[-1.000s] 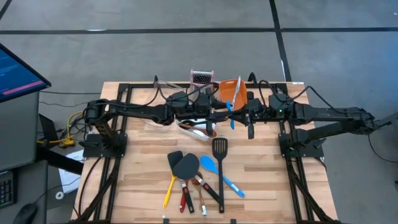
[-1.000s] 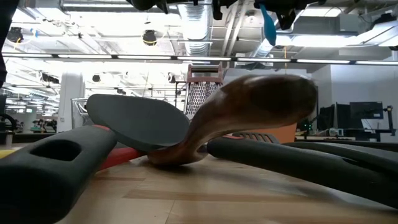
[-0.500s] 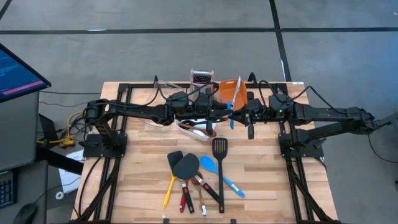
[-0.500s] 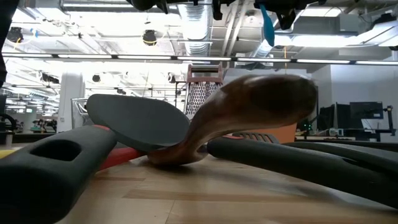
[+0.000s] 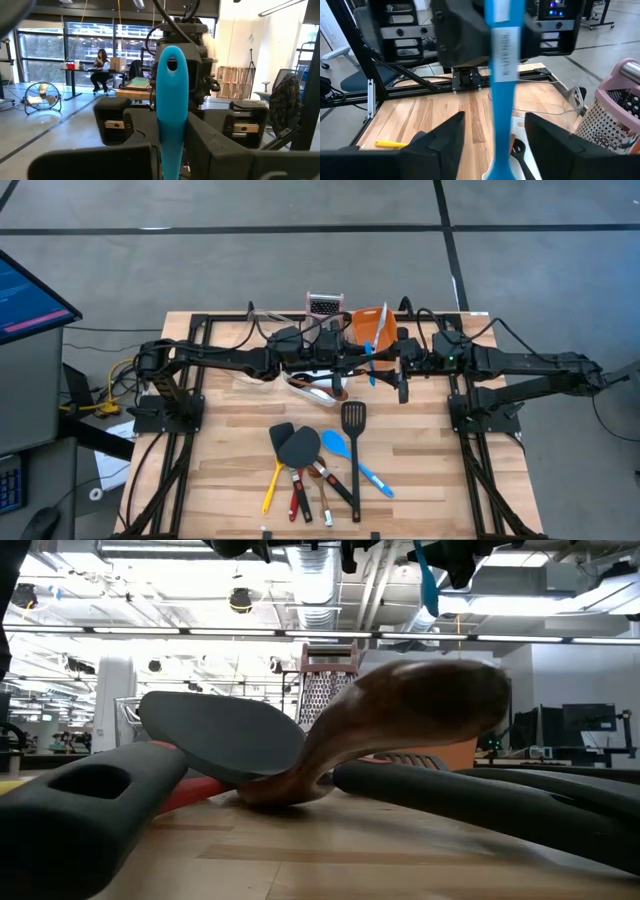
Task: Pick & Place Kitchen Items
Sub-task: Put the blue serving spoon into the white bin
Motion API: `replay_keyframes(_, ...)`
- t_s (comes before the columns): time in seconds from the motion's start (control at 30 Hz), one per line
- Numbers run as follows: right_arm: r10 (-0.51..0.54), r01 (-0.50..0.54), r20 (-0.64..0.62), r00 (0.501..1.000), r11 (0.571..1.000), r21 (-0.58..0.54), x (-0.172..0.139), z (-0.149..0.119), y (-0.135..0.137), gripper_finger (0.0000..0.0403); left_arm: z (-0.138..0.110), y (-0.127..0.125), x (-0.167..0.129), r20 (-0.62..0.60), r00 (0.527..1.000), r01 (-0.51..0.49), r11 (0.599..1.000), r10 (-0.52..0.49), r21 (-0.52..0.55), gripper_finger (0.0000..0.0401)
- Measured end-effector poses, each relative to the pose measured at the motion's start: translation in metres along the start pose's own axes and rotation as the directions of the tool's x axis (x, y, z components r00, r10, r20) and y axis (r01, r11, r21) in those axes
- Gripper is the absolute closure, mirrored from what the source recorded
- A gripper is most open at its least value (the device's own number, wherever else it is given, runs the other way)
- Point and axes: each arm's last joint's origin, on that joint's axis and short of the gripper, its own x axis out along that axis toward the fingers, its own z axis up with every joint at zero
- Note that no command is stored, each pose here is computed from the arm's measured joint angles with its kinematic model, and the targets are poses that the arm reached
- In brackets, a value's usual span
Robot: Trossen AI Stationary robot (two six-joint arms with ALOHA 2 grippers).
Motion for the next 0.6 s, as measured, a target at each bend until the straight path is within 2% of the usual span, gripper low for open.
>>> replay_keyframes(0.17, -0.001, 0.001, 0.023, 1.0, 1.0, -0.003, -0.007, 0.004, 0.0, 0.0176, 0.001, 0.011, -0.001, 0.003, 1.0, -0.028, 1.0, 0.028, 0.004, 0.0368)
replay_keyframes(0.37, -0.013, 0.013, 0.056, 0.998, 1.0, 0.0, -0.027, 0.009, -0.003, 0.0171, 0.005, 0.021, -0.004, -0.021, 0.998, -0.06, 0.998, 0.06, 0.014, 0.0368)
replay_keyframes(0.5, -0.049, 0.048, 0.029, 0.998, 0.999, 0.007, -0.043, 0.007, -0.008, 0.0177, 0.015, 0.025, -0.017, -0.135, 0.987, -0.075, 0.995, 0.083, 0.063, 0.0368)
replay_keyframes(0.6, -0.07, 0.07, 0.029, 0.997, 0.997, 0.012, -0.055, 0.007, -0.011, 0.0185, 0.02, 0.027, -0.03, -0.269, 0.953, -0.122, 0.99, 0.138, 0.078, 0.0368)
